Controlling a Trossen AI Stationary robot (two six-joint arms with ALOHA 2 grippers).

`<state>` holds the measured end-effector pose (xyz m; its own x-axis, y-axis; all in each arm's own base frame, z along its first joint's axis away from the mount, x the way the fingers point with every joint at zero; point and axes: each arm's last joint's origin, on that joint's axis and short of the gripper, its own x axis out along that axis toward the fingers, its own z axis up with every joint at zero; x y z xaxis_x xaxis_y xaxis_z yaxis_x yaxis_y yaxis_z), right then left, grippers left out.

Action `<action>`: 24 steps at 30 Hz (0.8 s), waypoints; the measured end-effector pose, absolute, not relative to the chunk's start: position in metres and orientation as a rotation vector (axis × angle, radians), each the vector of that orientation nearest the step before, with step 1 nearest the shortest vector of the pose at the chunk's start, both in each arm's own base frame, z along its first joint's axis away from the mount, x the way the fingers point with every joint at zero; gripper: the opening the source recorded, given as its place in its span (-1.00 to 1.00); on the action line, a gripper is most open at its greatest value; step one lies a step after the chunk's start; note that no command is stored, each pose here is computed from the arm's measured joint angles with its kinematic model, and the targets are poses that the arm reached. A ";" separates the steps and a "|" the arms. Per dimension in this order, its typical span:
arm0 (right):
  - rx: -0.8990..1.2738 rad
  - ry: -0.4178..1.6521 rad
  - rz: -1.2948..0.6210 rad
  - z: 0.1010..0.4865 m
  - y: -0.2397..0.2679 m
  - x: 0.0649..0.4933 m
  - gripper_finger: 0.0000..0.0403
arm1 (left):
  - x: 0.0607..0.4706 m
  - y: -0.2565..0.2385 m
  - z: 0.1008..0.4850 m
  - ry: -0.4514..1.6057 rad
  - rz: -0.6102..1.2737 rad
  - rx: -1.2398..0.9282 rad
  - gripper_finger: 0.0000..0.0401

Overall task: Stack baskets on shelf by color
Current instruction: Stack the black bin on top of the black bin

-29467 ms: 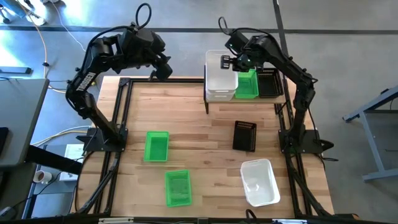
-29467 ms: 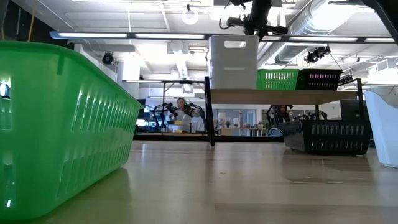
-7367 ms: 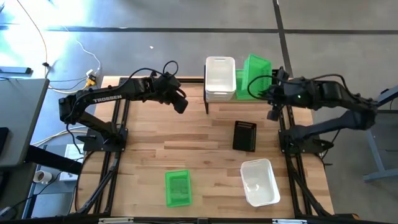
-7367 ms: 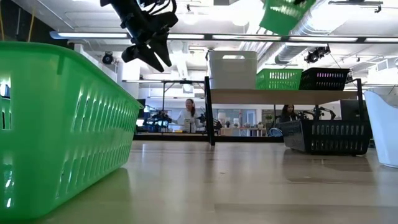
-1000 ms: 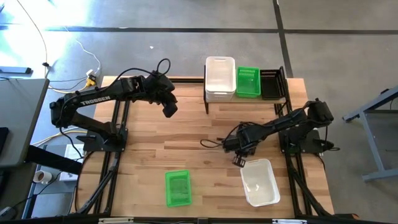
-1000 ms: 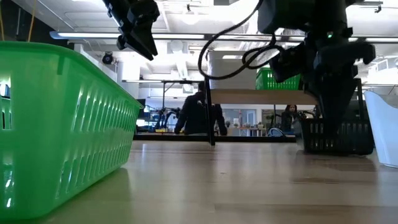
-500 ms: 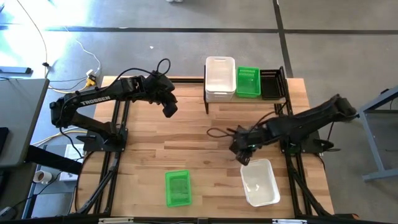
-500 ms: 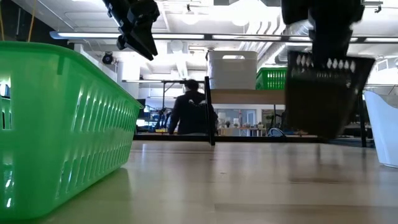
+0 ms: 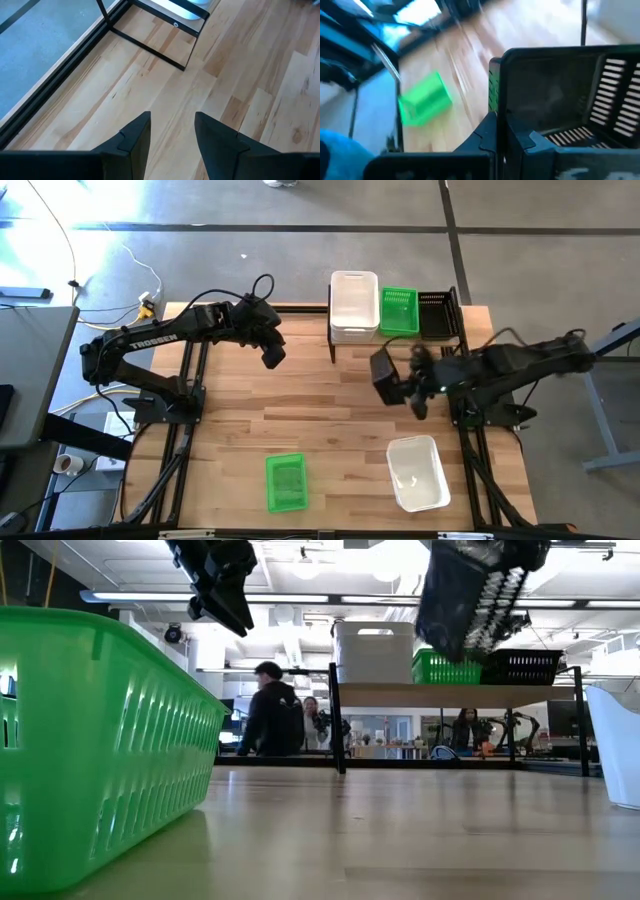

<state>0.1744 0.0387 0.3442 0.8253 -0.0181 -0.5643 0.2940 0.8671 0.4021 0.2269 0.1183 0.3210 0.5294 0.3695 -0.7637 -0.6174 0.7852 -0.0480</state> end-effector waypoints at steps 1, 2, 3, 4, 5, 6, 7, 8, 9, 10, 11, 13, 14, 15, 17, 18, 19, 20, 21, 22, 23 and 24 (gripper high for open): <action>0.489 0.539 -0.160 0.350 0.036 0.170 -1.00 | 0.227 0.118 0.321 0.820 0.603 -0.335 -0.29; 0.476 0.497 -0.145 0.355 0.034 0.165 -1.00 | 0.227 0.118 0.321 0.819 0.605 -0.340 -0.29; 0.468 0.460 -0.132 0.360 0.032 0.160 -1.00 | 0.227 0.118 0.321 0.819 0.606 -0.340 -0.29; 0.463 0.427 -0.119 0.364 0.030 0.154 -1.00 | 0.227 0.118 0.321 0.819 0.606 -0.340 -0.29; 0.462 0.396 -0.110 0.368 0.028 0.149 -1.00 | 0.227 0.118 0.321 0.818 0.606 -0.341 -0.29; 0.460 0.367 -0.102 0.372 0.027 0.143 -1.00 | 0.227 0.118 0.321 0.819 0.606 -0.341 -0.29; 0.454 0.342 -0.094 0.375 0.025 0.137 -1.00 | 0.227 0.118 0.321 0.819 0.606 -0.341 -0.29; 0.446 0.317 -0.087 0.378 0.024 0.131 -1.00 | 0.227 0.118 0.321 0.819 0.606 -0.341 -0.29; 0.432 0.291 -0.083 0.381 0.022 0.126 -1.00 | 0.227 0.118 0.321 0.819 0.606 -0.341 -0.29; 0.417 0.268 -0.076 0.383 0.021 0.120 -1.00 | 0.227 0.118 0.321 0.819 0.606 -0.341 -0.29; 0.395 0.247 -0.072 0.386 0.020 0.115 -1.00 | 0.227 0.118 0.321 0.819 0.607 -0.341 -0.29; 0.341 0.197 -0.088 0.390 0.017 0.106 -1.00 | 0.227 0.118 0.321 0.819 0.607 -0.341 -0.29; 0.309 0.170 -0.100 0.392 0.015 0.102 -1.00 | 0.227 0.118 0.321 0.819 0.607 -0.340 -0.29; 0.272 0.146 -0.118 0.394 0.013 0.098 -1.00 | 0.227 0.118 0.321 0.819 0.606 -0.339 -0.29; 0.183 0.110 -0.166 0.397 0.010 0.090 -1.00 | 0.227 0.118 0.321 0.820 0.606 -0.338 -0.29; 0.134 0.100 -0.195 0.398 0.008 0.087 -1.00 | 0.227 0.118 0.321 0.820 0.606 -0.338 -0.29; 0.084 0.094 -0.235 0.399 0.006 0.084 -1.00 | 0.227 0.118 0.321 0.820 0.607 -0.337 -0.29; 0.030 0.093 -0.277 0.399 0.005 0.081 -1.00 | 0.227 0.118 0.321 0.821 0.607 -0.332 -0.29; -0.029 0.101 -0.320 0.399 0.003 0.079 -1.00 | 0.227 0.118 0.321 0.822 0.606 -0.330 -0.29; -0.094 0.116 -0.364 0.398 0.001 0.078 -1.00 | 0.227 0.118 0.321 0.822 0.606 -0.330 -0.29; -0.156 0.133 -0.398 0.398 0.000 0.078 -1.00 | 0.227 0.118 0.321 0.822 0.606 -0.330 -0.29; -0.218 0.154 -0.421 0.397 0.000 0.077 -1.00 | 0.227 0.118 0.321 0.822 0.606 -0.330 -0.29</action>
<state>0.0773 -0.0003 0.3971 0.9015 -0.4205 -0.1026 0.3876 0.8898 -0.2410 0.2269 0.1185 0.3209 0.5269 0.3729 -0.7638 -0.6190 0.7841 -0.0442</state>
